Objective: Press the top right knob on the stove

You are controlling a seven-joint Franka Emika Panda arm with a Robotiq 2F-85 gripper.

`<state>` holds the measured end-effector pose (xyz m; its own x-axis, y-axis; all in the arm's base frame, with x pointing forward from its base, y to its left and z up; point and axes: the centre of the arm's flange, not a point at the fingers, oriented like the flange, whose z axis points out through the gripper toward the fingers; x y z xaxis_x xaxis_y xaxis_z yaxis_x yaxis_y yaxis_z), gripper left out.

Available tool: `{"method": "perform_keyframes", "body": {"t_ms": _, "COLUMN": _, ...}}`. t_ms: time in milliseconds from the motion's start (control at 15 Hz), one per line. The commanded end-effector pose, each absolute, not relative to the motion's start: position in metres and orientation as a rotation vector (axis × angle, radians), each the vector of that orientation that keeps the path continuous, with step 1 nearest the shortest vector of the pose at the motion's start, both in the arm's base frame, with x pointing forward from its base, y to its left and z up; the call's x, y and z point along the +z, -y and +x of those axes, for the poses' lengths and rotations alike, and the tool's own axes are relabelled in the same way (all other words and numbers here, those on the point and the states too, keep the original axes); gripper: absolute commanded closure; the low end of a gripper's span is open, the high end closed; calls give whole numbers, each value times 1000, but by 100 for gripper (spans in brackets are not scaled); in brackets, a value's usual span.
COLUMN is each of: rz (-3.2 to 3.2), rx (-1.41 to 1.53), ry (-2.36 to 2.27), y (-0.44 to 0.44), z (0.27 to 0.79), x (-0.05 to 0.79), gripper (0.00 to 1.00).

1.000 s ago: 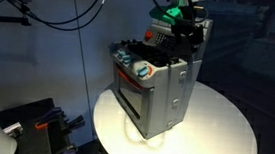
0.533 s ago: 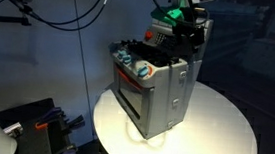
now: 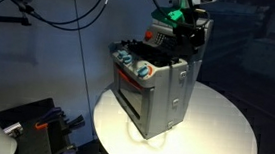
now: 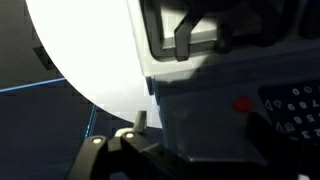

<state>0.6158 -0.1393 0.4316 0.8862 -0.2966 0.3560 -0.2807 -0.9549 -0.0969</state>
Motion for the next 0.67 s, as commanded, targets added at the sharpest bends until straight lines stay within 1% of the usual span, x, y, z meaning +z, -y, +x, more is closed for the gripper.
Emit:
{"method": "perform_keyframes", "body": {"t_ms": 0, "rz": -2996, "rx": -583, "ry": -443, "y": 148, "z": 630, "x": 433, "gripper": 0}}
{"method": "perform_keyframes", "body": {"t_ms": 333, "rz": -2997, "rx": -586, "ry": -442, "y": 149, "z": 631, "x": 433, "gripper": 0}}
{"method": "perform_keyframes", "body": {"t_ms": 600, "rz": -3004, "rx": -568, "ry": -435, "y": 145, "z": 621, "x": 436, "gripper": 0}}
